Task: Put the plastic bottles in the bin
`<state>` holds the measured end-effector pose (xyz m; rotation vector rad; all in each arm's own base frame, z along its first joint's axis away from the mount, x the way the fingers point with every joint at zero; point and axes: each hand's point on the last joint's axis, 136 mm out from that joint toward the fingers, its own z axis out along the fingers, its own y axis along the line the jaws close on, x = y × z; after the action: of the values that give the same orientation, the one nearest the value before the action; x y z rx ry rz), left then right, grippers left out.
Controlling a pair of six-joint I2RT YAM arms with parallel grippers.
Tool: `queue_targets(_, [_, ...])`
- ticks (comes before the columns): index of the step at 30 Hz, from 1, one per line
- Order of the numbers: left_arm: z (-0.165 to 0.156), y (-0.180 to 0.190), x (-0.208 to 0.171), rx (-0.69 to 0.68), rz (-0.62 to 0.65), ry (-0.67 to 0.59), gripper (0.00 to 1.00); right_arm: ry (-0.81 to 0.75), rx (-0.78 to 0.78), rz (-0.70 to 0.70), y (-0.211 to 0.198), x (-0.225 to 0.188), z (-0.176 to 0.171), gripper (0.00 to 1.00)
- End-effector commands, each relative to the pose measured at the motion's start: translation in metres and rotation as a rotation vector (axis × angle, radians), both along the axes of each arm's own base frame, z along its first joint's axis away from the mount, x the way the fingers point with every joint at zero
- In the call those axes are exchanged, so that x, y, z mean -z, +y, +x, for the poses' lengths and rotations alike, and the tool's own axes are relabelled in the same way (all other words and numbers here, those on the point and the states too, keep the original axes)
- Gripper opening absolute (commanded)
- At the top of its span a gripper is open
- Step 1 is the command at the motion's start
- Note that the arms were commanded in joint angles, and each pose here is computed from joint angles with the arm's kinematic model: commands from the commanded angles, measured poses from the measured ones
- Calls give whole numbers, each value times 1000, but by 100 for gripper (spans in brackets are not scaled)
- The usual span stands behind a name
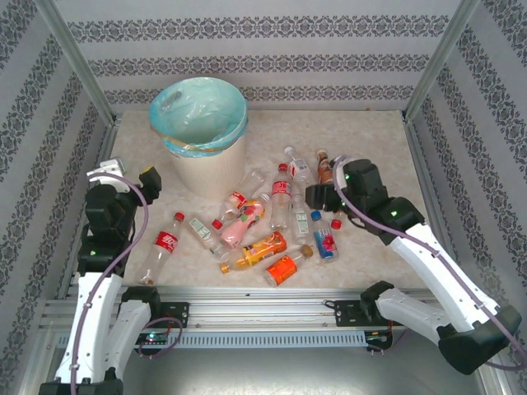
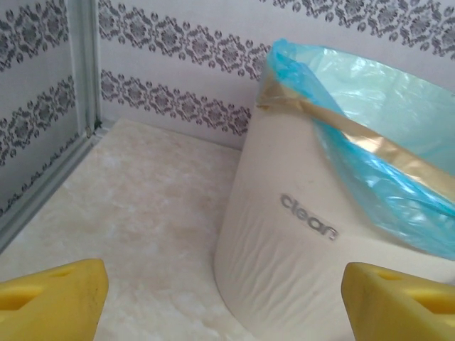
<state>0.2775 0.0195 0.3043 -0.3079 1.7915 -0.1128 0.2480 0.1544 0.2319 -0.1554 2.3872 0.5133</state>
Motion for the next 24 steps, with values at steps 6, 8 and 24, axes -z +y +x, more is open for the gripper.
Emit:
queue_targets(6, [-36, -29, -15, 172, 37, 128, 81, 293, 40, -61, 10, 38, -78, 73])
queue_targets(8, [-41, -35, -23, 218, 61, 142, 80, 347, 54, -78, 15, 50, -88, 71])
queue_targets(24, [-71, -122, -41, 643, 261, 259, 73, 552, 348, 55, 15, 113, -108, 60])
